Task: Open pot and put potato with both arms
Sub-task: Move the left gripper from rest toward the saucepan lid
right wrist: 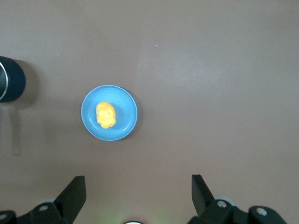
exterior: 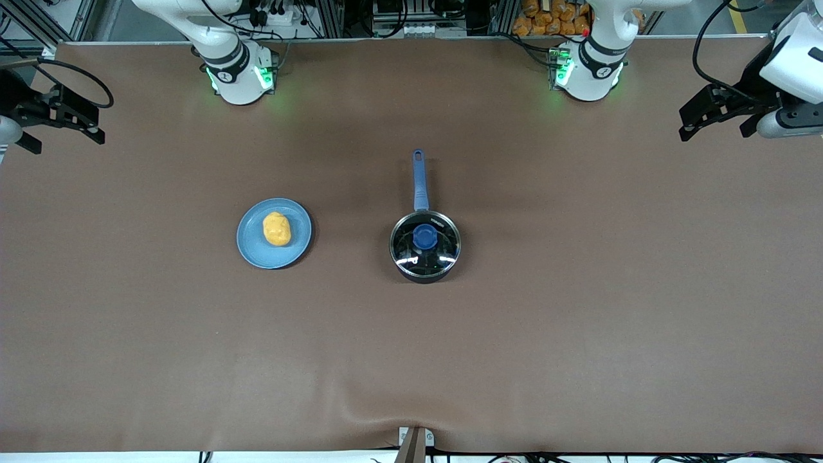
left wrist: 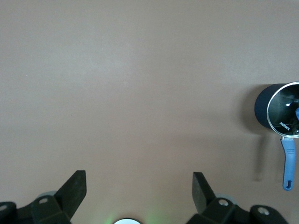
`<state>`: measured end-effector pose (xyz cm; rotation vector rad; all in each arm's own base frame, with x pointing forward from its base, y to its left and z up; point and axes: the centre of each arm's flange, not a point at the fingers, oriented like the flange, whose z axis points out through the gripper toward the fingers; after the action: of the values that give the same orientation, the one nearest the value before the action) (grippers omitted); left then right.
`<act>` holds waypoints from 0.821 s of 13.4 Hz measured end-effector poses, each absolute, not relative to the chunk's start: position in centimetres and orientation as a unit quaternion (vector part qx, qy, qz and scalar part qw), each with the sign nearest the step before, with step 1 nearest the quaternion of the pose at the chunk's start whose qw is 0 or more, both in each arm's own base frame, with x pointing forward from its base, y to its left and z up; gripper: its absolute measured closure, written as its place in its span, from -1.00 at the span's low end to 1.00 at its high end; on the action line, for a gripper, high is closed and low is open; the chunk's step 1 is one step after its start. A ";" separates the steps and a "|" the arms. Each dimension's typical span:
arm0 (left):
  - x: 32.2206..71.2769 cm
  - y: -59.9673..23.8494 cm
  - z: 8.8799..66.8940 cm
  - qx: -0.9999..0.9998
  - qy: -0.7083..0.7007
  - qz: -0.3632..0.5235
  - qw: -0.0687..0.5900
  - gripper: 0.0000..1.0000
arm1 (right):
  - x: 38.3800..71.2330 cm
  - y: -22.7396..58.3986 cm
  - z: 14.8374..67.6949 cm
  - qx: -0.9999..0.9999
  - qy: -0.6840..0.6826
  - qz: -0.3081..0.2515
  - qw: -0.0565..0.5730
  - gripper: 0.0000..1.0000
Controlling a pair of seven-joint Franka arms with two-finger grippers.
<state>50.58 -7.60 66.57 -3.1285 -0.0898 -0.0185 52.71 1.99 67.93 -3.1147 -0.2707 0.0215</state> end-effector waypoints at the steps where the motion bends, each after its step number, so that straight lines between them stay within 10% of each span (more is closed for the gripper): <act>1: 50.5 -7.6 66.5 -1.000 -0.025 -0.004 0.006 -1.00 | 52.8 2.0 68.0 -0.996 -0.087 0.002 0.010 -1.00; 11: 52.1 -6.8 63.8 -1.000 -0.005 0.028 0.009 -1.00 | 53.9 2.0 66.9 -0.996 -0.086 -0.001 0.012 -1.00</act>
<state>52.15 -6.84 63.79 -3.1221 -0.0142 0.0860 53.88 2.01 66.88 -3.1050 -0.2689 -0.0018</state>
